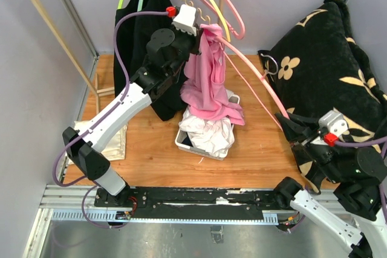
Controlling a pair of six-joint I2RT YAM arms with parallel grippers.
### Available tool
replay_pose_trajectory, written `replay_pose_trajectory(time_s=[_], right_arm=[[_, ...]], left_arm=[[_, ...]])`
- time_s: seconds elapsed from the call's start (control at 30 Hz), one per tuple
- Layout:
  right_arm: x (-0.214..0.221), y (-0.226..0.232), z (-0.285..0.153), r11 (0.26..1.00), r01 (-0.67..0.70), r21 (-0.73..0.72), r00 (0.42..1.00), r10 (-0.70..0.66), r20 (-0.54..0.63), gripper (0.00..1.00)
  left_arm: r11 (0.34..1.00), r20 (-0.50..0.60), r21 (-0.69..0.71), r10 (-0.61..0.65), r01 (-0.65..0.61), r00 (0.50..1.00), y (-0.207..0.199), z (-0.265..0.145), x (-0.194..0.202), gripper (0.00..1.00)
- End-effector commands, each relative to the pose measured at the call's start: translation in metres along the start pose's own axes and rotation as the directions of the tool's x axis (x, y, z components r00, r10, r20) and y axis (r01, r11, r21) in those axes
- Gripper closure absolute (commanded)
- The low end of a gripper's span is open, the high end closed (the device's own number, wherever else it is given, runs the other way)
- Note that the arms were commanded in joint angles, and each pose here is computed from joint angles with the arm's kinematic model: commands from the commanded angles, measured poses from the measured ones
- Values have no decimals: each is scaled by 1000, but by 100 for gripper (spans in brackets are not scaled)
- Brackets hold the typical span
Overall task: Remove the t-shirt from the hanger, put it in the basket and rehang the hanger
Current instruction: Remove the T-shirt from the hanger, then place the T-shirt in the bin.
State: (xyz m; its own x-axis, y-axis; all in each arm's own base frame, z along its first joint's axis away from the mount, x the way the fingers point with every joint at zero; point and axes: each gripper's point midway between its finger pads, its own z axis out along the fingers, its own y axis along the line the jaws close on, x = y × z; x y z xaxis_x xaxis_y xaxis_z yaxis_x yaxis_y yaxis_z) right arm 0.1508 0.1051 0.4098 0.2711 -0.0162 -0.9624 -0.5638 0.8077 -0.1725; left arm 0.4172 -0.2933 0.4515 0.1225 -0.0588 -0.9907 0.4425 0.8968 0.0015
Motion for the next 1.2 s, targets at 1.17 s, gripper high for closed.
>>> replay_pose_trajectory(time_s=[1.17], right_arm=[[-46,-54,-30,959,-70,275,982,18,187,99]], left_arm=[[850,260,526,-196,31,946,-64,-131,-164,100]])
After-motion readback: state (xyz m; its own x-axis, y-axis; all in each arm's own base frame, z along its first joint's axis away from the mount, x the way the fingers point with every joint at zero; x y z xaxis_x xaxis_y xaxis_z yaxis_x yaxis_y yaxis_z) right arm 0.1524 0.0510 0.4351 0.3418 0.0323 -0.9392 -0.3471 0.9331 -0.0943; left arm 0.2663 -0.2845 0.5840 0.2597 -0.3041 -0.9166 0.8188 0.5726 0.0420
